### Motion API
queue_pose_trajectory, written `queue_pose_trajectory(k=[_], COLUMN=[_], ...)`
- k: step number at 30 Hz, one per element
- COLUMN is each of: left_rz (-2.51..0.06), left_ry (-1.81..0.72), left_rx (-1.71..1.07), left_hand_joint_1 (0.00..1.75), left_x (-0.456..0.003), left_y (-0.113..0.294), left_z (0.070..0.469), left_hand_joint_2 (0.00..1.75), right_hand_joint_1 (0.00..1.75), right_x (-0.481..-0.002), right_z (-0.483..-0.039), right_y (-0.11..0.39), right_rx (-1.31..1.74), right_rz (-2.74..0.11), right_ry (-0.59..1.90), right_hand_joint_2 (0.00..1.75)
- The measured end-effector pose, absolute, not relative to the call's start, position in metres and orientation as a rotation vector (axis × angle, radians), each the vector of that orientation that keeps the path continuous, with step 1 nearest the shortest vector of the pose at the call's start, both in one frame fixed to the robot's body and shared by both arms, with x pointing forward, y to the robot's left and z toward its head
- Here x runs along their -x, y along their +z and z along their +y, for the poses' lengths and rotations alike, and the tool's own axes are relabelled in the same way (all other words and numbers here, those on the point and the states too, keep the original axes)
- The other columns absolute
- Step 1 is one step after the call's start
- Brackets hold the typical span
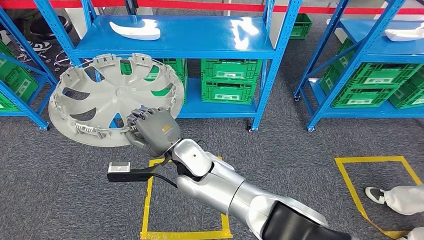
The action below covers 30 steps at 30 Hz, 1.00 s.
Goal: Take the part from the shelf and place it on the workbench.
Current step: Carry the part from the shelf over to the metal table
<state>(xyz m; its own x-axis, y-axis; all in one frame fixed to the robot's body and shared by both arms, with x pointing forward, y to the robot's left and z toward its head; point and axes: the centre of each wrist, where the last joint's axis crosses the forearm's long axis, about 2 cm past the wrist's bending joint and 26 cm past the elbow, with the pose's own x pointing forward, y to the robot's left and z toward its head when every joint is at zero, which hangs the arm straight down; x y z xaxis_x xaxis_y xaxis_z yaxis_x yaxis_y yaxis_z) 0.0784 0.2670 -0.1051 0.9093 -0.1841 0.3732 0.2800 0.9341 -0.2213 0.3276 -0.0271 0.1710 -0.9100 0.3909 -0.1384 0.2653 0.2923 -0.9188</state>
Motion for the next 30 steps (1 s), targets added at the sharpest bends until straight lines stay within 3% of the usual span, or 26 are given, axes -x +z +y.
queue_pose_trajectory(k=[30], left_rz=[-0.337], left_ry=[-0.263], left_rx=[0.268], left_hand_joint_1=[0.00], left_x=[-0.081], left_y=[-0.105], left_z=[0.269], left_hand_joint_2=[1.75], right_hand_joint_1=[1.75], right_x=[-0.321], right_z=[-0.055], right_y=[0.166], right_rx=[0.646], right_rz=[-2.431], right_ry=[1.719], right_hand_joint_2=[1.75])
